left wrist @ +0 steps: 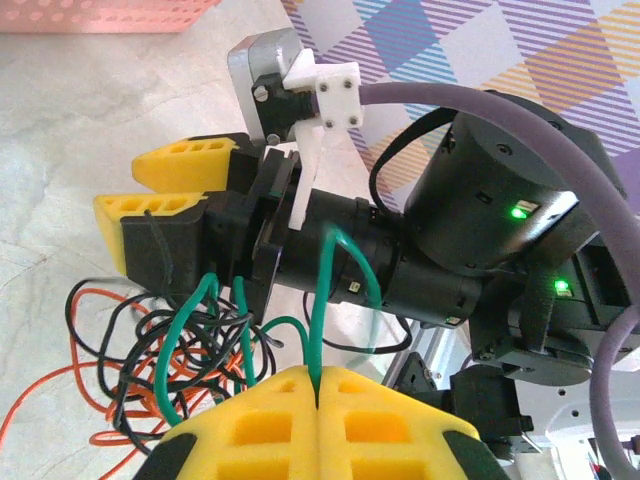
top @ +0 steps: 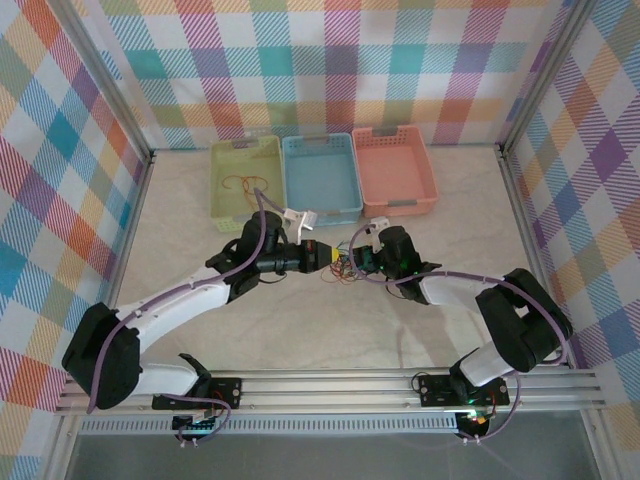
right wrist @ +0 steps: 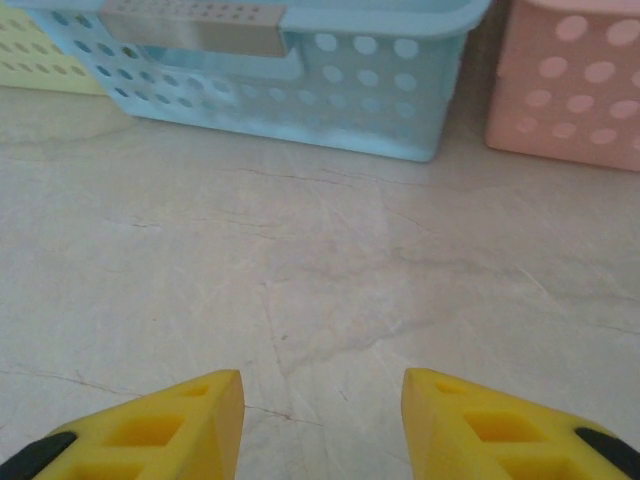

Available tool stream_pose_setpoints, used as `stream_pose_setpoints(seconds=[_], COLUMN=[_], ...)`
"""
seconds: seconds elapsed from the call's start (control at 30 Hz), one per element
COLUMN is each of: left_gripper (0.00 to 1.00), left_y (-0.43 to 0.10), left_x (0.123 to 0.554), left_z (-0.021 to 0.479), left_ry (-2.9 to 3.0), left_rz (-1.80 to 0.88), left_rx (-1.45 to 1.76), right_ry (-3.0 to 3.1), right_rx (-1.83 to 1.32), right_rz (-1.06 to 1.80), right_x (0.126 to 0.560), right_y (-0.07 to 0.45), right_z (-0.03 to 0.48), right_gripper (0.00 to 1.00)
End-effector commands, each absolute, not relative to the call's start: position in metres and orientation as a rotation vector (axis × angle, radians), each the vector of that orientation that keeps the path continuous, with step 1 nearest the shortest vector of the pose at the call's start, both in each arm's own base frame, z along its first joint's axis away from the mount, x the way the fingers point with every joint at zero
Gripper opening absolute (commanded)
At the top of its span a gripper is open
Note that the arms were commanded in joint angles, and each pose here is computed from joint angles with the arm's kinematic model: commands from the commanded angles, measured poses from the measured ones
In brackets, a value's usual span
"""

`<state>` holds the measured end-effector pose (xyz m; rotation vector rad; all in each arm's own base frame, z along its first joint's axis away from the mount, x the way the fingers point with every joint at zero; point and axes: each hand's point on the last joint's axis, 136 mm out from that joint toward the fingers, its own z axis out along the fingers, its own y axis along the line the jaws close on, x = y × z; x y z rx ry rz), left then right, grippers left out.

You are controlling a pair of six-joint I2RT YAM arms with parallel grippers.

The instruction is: Untangle the cables

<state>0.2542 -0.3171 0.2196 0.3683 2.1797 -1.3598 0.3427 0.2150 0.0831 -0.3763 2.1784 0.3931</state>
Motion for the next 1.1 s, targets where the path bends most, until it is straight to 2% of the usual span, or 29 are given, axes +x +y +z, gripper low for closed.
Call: stream_pose_setpoints(seconds=[0.0, 0.27, 0.53, 0.73, 0.87, 1.07], left_gripper=[0.00, 0.00, 0.00, 0.00, 0.00, 0.00], left_y=[-0.316, -0.305, -0.294, -0.292, -0.293, -0.300], left_x=[0.251, 0.261, 0.275, 0.277, 0.275, 0.271], left_z=[0.232, 0.223, 0.203, 0.200, 0.204, 0.208], left_ry=[2.111, 2.136, 2.208, 2.220, 2.209, 2.200], left_rz=[-1.346, -1.239, -1.124, -1.130, -1.155, -1.212], left_rx=[0.389, 0.326, 0.238, 0.205, 0.206, 0.237], right_ry=[2.191, 2.147, 1.880, 1.638, 1.521, 1.457], right_rx=[-0.324, -0.230, -0.319, -0.593, -0.764, -0.882], right_rz=[0.372, 0.334, 0.500, 0.658, 0.736, 0.790], right_x=[0.350, 0.351, 0.328, 0.285, 0.258, 0.242], right_y=[0.210, 0.191, 0.201, 0.241, 0.267, 0.286], right_z=[0.085, 0.095, 0.152, 0.192, 0.201, 0.202], right_gripper=[0.46, 0.43, 0.45, 0.42, 0.40, 0.39])
